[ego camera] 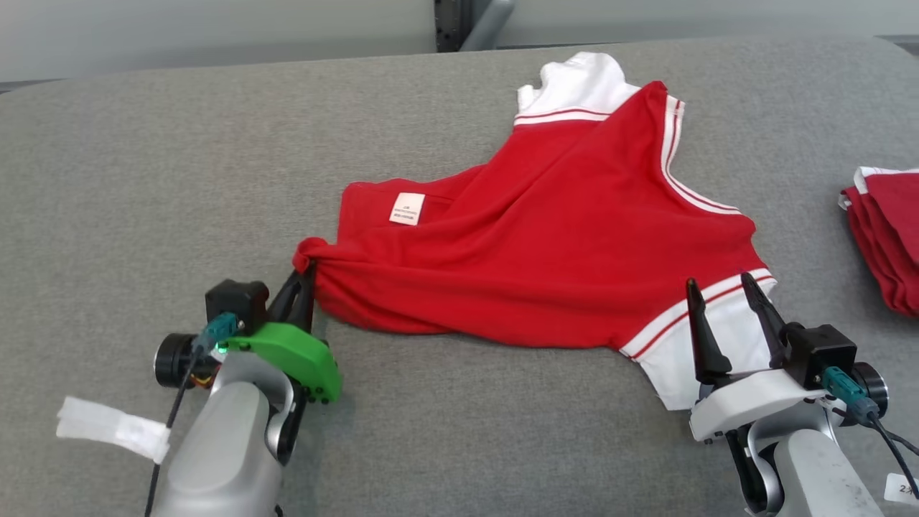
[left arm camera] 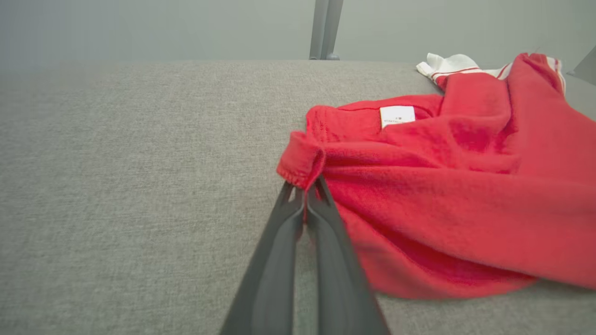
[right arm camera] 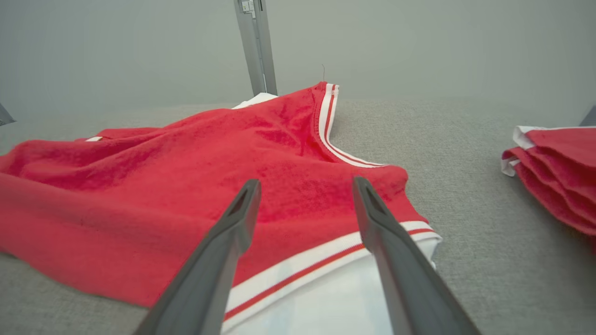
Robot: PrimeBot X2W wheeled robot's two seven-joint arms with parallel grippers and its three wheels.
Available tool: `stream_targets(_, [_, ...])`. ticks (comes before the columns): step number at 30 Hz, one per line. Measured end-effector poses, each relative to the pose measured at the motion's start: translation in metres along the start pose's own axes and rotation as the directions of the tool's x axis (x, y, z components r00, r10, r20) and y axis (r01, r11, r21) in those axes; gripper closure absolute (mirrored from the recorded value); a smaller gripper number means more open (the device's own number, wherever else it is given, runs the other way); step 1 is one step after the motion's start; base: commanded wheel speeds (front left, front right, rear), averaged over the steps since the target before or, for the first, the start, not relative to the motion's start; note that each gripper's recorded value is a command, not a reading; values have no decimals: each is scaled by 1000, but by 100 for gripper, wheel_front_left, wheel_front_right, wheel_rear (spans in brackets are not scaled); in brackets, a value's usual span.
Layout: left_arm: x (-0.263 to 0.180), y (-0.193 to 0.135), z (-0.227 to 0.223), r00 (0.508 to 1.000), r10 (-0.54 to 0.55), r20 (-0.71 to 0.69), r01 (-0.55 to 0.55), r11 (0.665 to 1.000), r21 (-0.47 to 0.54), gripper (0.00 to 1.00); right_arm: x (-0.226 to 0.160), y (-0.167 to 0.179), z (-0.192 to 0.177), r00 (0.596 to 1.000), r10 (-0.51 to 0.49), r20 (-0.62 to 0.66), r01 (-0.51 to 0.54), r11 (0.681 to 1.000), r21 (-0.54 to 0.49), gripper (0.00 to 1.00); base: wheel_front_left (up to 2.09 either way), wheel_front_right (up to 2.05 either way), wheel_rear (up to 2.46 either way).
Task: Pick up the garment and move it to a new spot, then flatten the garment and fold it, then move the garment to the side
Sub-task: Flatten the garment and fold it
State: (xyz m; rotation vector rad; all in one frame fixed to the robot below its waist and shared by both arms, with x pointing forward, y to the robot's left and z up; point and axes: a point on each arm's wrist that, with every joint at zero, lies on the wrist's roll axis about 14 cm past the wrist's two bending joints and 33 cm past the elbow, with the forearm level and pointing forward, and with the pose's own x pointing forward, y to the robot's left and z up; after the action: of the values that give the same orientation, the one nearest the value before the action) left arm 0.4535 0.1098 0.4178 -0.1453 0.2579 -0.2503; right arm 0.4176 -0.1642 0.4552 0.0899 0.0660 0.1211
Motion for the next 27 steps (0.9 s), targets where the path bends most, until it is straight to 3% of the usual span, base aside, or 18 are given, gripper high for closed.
stream_targets(1, [8, -2, 0, 1000, -6, -11, 6, 1000, 4, 58, -3, -7, -2, 1000, -20, -7, 20, 1000, 0, 0, 0, 0, 0])
stream_targets(2, [16, -4, 0, 1000, -11, -19, 11, 1000, 6, 0, -6, -13, -4, 999, -40, -13, 40, 999, -2, 0, 0, 0, 0])
stream_targets(9, [44, -17, 12, 1000, -1, 17, 2, 999, -44, 0, -29, -47, -14, 987, -151, -49, 151, 989, -6, 0, 0, 0, 0])
stream_targets(13, [19, -1, -7, 999, 49, -10, -49, 997, -53, 0, -36, -49, -10, 986, -164, -38, 164, 986, 1, 0, 0, 0, 0])
stream_targets(21, [-46, 21, -3, 988, 137, 68, -132, 989, -68, 0, -59, -44, -11, 985, -165, -41, 166, 986, 15, 0, 0, 0, 0])
stream_targets(27, [-89, 16, -10, 985, 145, 89, -139, 987, -76, 0, -74, -35, -24, 986, -148, -81, 151, 988, 27, 0, 0, 0, 0])
